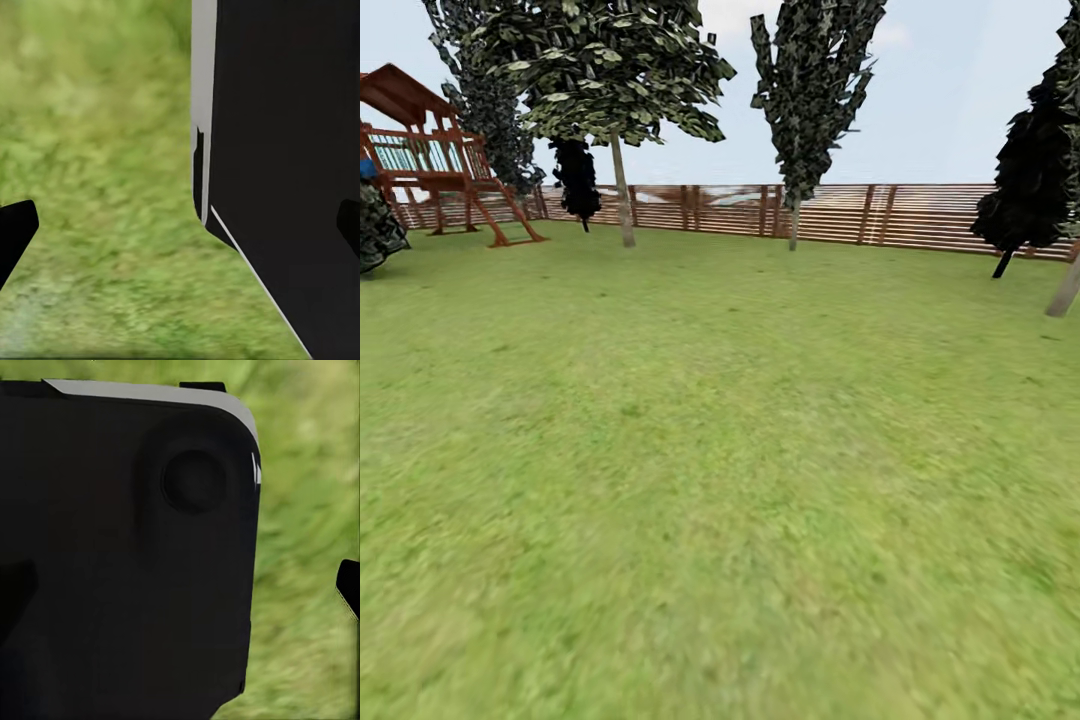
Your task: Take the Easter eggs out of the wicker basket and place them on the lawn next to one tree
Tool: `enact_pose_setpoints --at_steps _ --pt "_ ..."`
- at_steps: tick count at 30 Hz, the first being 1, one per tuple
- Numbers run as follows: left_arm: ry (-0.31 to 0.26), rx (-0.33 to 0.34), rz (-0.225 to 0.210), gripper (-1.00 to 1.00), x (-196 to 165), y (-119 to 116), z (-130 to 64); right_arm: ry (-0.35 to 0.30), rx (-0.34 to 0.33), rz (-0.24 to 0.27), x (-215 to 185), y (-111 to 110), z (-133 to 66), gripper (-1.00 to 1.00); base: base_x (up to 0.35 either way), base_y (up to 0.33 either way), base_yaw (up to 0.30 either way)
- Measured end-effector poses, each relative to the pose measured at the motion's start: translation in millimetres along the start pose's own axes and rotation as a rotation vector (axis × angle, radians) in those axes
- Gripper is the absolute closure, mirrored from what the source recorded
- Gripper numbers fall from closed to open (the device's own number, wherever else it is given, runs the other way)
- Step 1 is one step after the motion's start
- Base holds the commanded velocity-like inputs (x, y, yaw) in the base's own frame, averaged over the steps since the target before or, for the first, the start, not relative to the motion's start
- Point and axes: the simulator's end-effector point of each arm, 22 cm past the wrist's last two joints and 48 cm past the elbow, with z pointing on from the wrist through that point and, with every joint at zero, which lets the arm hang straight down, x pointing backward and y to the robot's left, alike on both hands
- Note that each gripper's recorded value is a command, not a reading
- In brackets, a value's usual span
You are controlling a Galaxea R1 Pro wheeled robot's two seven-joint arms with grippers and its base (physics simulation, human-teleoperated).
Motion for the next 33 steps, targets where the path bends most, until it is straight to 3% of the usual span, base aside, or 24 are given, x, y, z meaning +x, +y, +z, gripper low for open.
enact_pose_setpoints --at_steps 33 --pt "0.019 0.0 0.002 -1.0 7.1 0.0 -0.1 0.019 0.0 -0.001 7.2 0.1 0.1 -1.0 0.0 0.0 0.278"
